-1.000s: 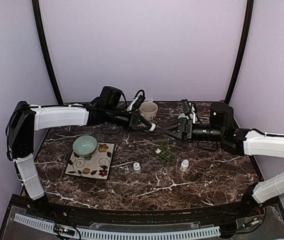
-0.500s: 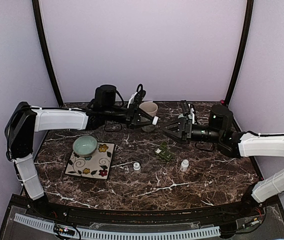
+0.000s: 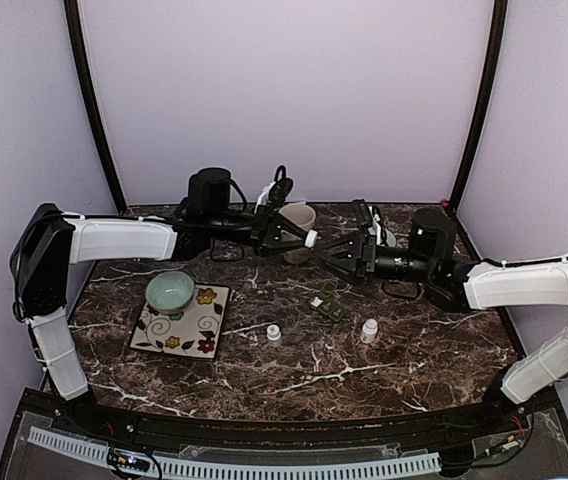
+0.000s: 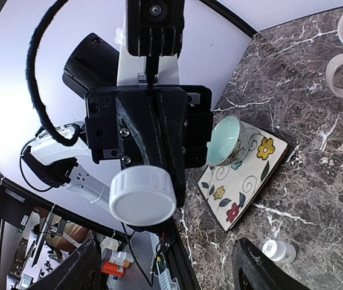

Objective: Sort the pills into containers
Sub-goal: Pass from the left arm to the right

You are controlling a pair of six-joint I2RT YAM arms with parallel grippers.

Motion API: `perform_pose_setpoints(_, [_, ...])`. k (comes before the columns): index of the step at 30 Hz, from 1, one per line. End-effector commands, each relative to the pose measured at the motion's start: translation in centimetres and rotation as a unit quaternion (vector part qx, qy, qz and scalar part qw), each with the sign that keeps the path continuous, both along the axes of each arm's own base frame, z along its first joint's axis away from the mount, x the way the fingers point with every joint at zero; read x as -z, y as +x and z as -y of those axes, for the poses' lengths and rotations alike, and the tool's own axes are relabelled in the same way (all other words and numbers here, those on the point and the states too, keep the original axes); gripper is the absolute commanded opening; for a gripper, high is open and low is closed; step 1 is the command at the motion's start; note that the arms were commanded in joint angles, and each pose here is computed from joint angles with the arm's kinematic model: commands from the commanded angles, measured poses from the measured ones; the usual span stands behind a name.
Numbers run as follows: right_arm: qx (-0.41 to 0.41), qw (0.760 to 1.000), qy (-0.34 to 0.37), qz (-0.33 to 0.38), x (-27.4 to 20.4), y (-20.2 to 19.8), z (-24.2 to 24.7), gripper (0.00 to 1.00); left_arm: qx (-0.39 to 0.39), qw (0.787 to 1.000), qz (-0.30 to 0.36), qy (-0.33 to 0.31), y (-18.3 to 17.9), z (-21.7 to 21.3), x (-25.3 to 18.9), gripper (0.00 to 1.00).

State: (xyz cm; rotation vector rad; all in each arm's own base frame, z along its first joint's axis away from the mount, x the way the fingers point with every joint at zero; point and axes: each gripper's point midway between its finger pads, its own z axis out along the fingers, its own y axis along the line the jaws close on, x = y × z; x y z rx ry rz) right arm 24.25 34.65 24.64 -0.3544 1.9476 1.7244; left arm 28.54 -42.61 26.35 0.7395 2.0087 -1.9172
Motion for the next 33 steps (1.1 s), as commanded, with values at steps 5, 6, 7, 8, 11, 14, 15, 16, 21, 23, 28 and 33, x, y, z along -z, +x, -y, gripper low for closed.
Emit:
perform_pose_setpoints(5, [0.004,0.998,-0.002,0.068,-2.8,1.4,-0.5,0.72,0.030,1.000,-0.006,-0.003,-0.7,0.5,0.1,0.00])
perform_pose_setpoints(6, [0.006,0.997,-0.015,0.076,-2.7,1.6,-0.5,0.72,0.032,0.999,-0.010,-0.002,-0.7,0.5,0.2,0.00])
perform_pose_setpoints(7, [0.006,0.996,-0.027,0.084,-2.5,1.7,-0.5,0.72,0.032,0.999,-0.014,0.000,-0.6,0.6,0.3,0.00])
perform_pose_setpoints(8, [0.006,0.995,-0.037,0.093,-2.5,1.8,-0.5,0.72,0.033,0.999,-0.017,0.001,-0.6,0.7,0.3,0.00])
perform_pose_setpoints(11, [0.008,0.991,-0.073,0.111,-1.7,2.1,-0.4,0.72,0.037,0.999,-0.028,0.001,-0.5,0.8,0.2,0.00])
perform_pose_setpoints(14, [0.008,0.989,-0.091,0.117,-1.0,2.1,-0.3,0.71,0.037,0.999,-0.034,0.000,-0.4,0.9,-0.2,0.00])
perform_pose_setpoints(15, [0.009,0.989,-0.095,0.117,-0.7,2.1,-0.2,0.71,0.038,0.999,-0.035,0.000,-0.3,1.0,-0.3,0.00])
perform_pose_setpoints(16, [0.011,0.988,-0.096,0.120,-0.6,2.1,-0.1,0.71,0.038,0.999,-0.039,0.000,-0.3,1.0,-0.4,0.00])
perform_pose_setpoints(21, [0.016,0.987,-0.094,0.132,-0.8,2.1,0.0,0.68,0.042,0.998,-0.047,0.001,-0.3,1.1,-0.4,0.00])
perform_pose_setpoints(23, [0.016,0.986,-0.090,0.137,-1.0,2.0,0.0,0.66,0.043,0.998,-0.049,0.003,-0.4,1.1,-0.3,0.00])
perform_pose_setpoints(28, [0.019,0.984,-0.092,0.155,-1.5,1.9,0.1,0.65,0.050,0.997,-0.062,0.005,-0.6,1.0,0.2,0.00])
perform_pose_setpoints(33, [0.018,0.980,-0.097,0.171,-1.8,1.6,0.2,0.65,0.055,0.996,-0.071,0.005,-0.8,1.0,0.4,0.00])
